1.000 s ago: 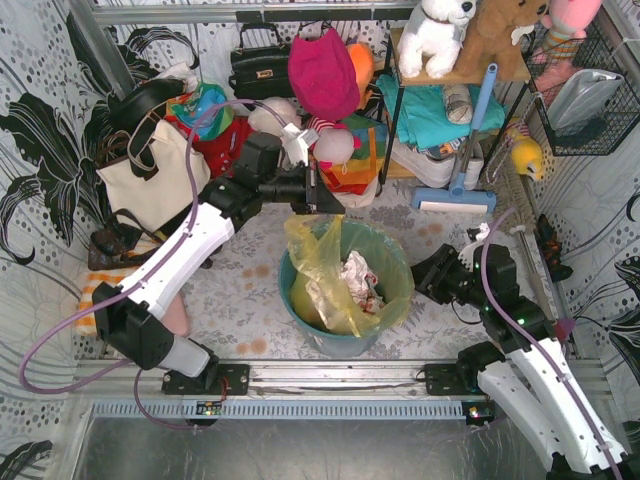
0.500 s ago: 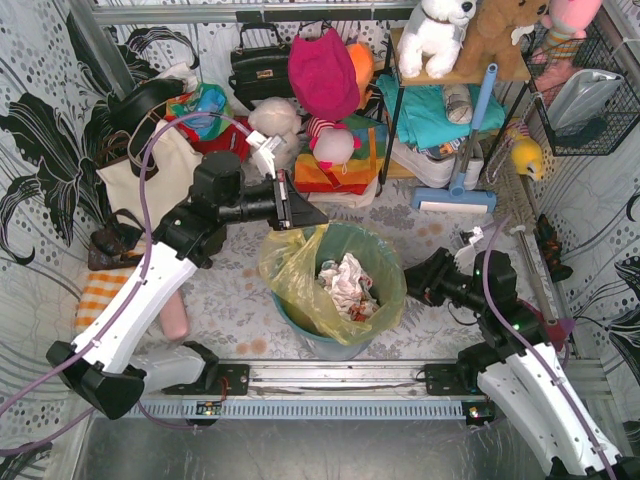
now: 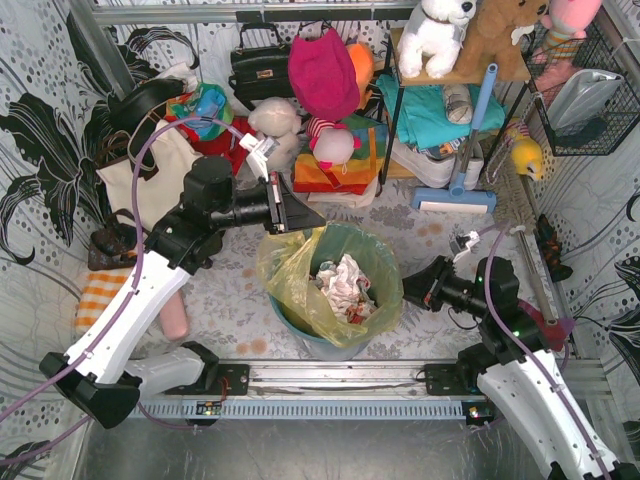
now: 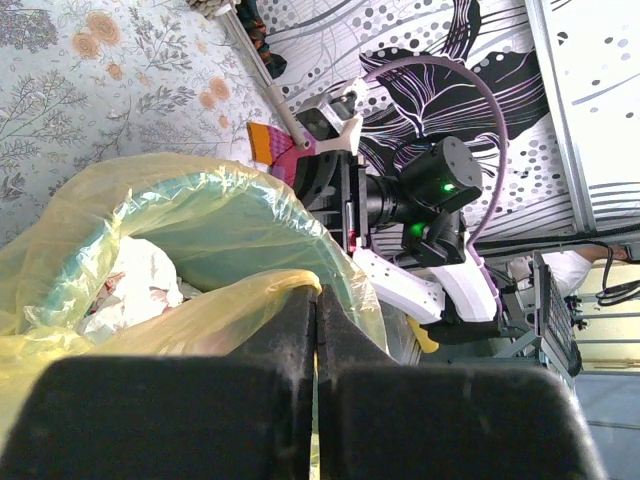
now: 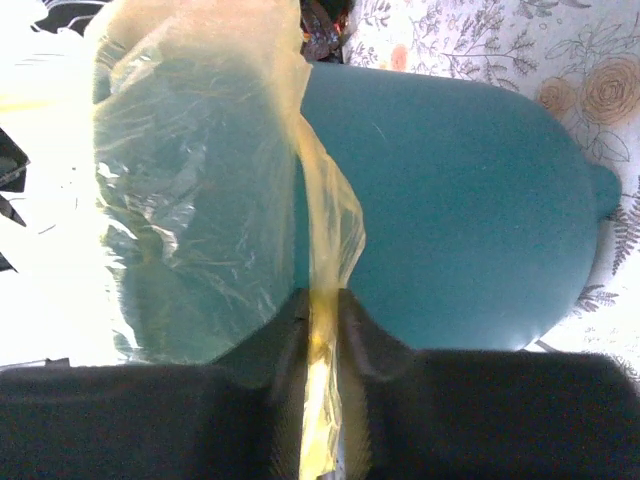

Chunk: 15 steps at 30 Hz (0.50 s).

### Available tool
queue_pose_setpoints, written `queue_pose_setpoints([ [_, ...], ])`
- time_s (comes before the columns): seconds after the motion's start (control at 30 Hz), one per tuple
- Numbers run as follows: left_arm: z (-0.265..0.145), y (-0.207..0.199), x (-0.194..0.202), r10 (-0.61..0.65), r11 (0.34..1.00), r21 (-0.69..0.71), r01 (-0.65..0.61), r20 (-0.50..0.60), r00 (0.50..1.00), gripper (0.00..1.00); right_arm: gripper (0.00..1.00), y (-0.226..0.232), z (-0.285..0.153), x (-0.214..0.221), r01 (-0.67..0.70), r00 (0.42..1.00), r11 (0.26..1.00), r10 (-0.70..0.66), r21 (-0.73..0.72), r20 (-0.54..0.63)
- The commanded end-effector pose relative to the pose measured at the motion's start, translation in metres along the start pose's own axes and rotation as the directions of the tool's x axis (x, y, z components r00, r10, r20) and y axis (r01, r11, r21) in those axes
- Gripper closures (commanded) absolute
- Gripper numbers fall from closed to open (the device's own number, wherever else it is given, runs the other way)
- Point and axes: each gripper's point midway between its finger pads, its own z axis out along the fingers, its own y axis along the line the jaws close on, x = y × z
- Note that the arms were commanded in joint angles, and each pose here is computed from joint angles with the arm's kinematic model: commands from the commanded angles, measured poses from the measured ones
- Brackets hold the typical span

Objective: Tie the trash bag

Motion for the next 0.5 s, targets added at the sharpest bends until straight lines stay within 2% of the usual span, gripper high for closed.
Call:
queue_pose_setpoints([
  [0.0, -0.004, -0.009, -0.002, 0.026, 0.999, 0.041, -0.027, 0.017, 0.999, 1.0, 0.92, 0.019, -0.002, 0.007, -0.022, 0.999, 0.992, 0.017, -0.125, -0.039],
  [0.03, -0.004, -0.009, -0.002, 0.026, 0.999, 0.039, -0.026, 0.016, 1.0, 1.0, 1.0, 0.022, -0.004, 0.006, -0.021, 0.999, 0.991, 0.017, -0.135, -0.031],
  [0.47, -0.001, 0.001, 0.002, 0.024, 1.0, 0.011, -0.024, -0.013, 1.0, 1.0, 1.0, 0.055, -0.039, -0.002, 0.065, 0.993, 0.986, -0.049, -0.156, 0.103],
])
